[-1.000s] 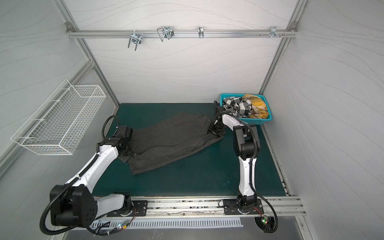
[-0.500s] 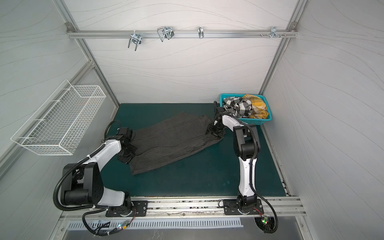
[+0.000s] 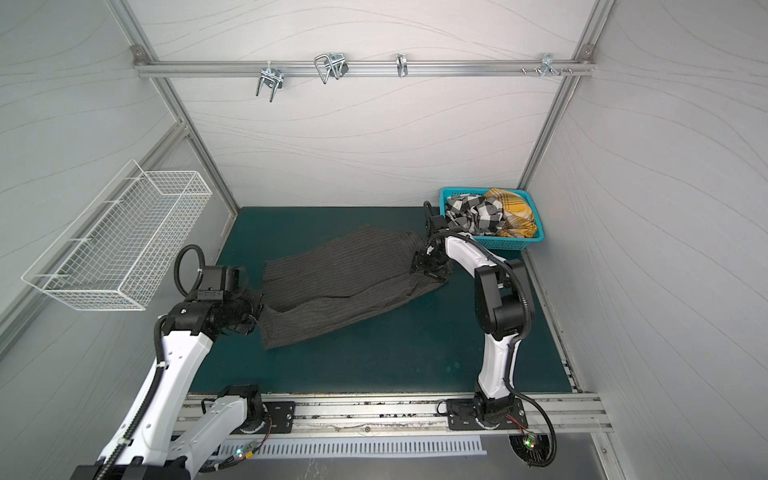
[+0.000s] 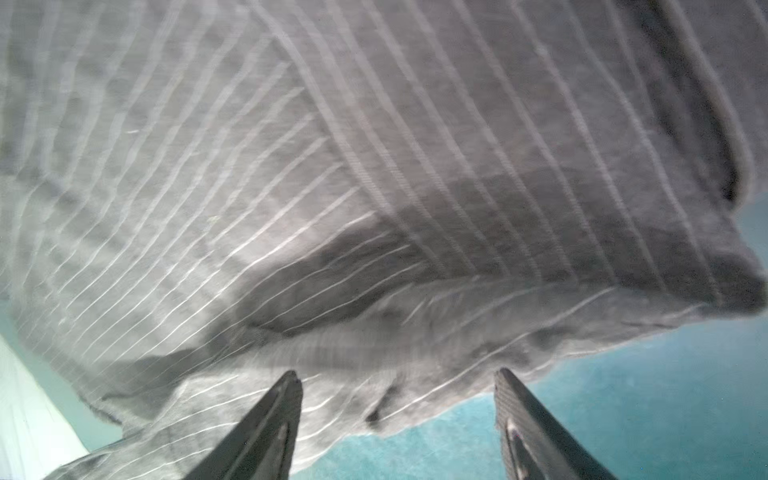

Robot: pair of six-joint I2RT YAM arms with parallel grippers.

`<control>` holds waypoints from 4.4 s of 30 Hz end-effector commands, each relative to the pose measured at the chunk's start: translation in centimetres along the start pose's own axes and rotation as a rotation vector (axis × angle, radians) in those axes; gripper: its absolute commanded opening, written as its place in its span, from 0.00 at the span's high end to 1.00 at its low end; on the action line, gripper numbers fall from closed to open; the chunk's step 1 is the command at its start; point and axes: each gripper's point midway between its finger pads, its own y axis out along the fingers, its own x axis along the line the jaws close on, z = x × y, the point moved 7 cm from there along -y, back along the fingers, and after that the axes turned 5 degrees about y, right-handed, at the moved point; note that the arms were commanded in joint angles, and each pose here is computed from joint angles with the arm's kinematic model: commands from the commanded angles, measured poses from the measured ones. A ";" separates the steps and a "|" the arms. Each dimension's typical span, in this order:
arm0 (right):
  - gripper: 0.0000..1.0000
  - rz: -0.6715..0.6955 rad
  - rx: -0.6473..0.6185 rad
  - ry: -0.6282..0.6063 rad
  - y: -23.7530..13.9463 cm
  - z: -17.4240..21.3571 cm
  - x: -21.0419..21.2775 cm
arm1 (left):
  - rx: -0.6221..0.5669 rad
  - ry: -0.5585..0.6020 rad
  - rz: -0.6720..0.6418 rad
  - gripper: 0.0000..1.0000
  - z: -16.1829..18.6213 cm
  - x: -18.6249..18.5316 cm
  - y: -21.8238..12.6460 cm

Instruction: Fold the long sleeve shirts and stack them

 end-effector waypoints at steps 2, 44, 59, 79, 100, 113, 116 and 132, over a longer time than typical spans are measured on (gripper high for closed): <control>0.29 0.050 0.038 0.039 1.0 -0.4 -2.4 | 0.044 -0.060 0.043 1.00 0.9 -1.0 -3.2; 0.42 0.024 0.055 0.052 1.2 -1.2 -1.5 | -0.138 -0.260 -0.274 1.00 -5.2 3.0 11.5; 0.50 0.131 0.017 0.163 1.5 -2.7 1.4 | -0.070 -0.239 -0.253 1.00 -4.4 3.0 11.8; 0.53 0.150 0.112 0.311 5.8 -3.6 -0.1 | -0.046 -0.213 -0.267 1.00 -3.6 4.2 12.2; 1.00 0.056 0.036 0.306 0.9 -4.2 0.5 | -0.044 -0.186 -0.297 1.00 -3.8 4.1 11.6; 1.00 -0.094 -0.010 0.367 0.8 -7.1 -0.3 | -0.064 -0.289 -0.243 1.00 -4.5 2.7 12.1; 1.00 -0.174 -0.044 0.365 0.5 -7.5 -0.1 | -0.075 -0.302 -0.223 1.00 -4.5 3.0 12.8; 0.32 -0.030 -0.082 0.152 -1.9 -2.9 -0.7 | -0.048 -0.159 -0.222 0.39 -3.9 2.4 10.1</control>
